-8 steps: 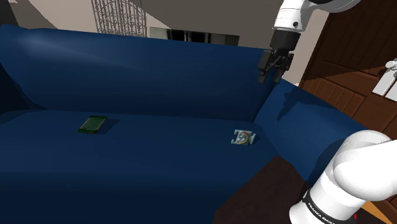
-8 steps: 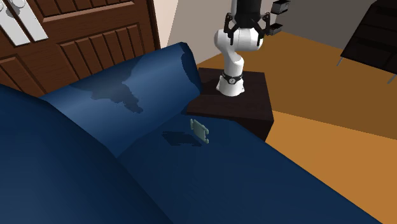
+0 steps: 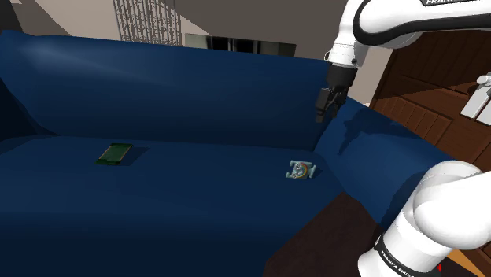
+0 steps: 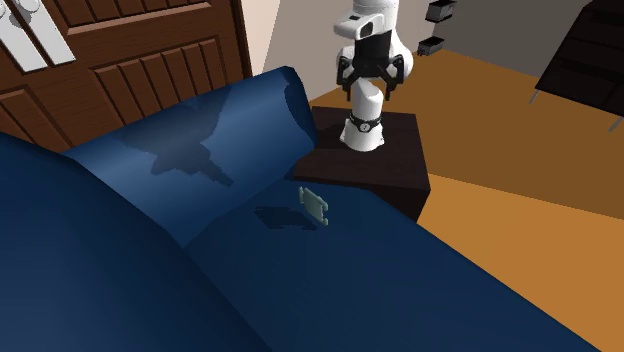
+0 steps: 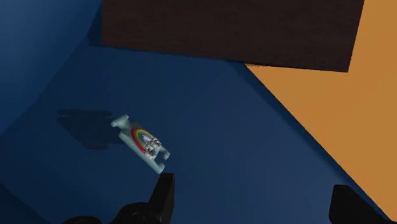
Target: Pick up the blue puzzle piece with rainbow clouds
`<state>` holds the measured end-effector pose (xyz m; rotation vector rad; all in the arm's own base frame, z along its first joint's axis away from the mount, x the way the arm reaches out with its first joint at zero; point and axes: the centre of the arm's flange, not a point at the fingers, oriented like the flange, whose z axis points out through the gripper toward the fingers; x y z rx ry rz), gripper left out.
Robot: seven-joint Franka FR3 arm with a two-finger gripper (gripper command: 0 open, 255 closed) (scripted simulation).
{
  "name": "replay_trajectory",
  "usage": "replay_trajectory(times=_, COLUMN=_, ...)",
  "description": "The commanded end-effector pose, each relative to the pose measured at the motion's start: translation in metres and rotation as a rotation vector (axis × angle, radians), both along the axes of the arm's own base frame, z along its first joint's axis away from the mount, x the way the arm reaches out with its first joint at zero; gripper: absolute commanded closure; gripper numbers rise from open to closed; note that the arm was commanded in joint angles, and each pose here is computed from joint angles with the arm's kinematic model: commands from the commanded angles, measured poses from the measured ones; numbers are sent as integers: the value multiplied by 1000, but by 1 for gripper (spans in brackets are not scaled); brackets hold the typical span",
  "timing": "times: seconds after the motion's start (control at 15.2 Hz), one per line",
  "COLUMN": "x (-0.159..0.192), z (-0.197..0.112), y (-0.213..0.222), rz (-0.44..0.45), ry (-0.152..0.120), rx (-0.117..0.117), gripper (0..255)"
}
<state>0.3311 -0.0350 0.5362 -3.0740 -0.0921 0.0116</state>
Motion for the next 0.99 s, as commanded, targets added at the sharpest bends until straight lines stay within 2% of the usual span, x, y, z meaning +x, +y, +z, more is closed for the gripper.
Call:
replay_trajectory(times=0.0, x=9, z=-24, y=-11, rz=64, ry=-1, rx=-6, gripper=0)
replay_trajectory(times=0.92, x=78, z=-187, y=-62, rz=490, ry=7, rx=-42, gripper=0)
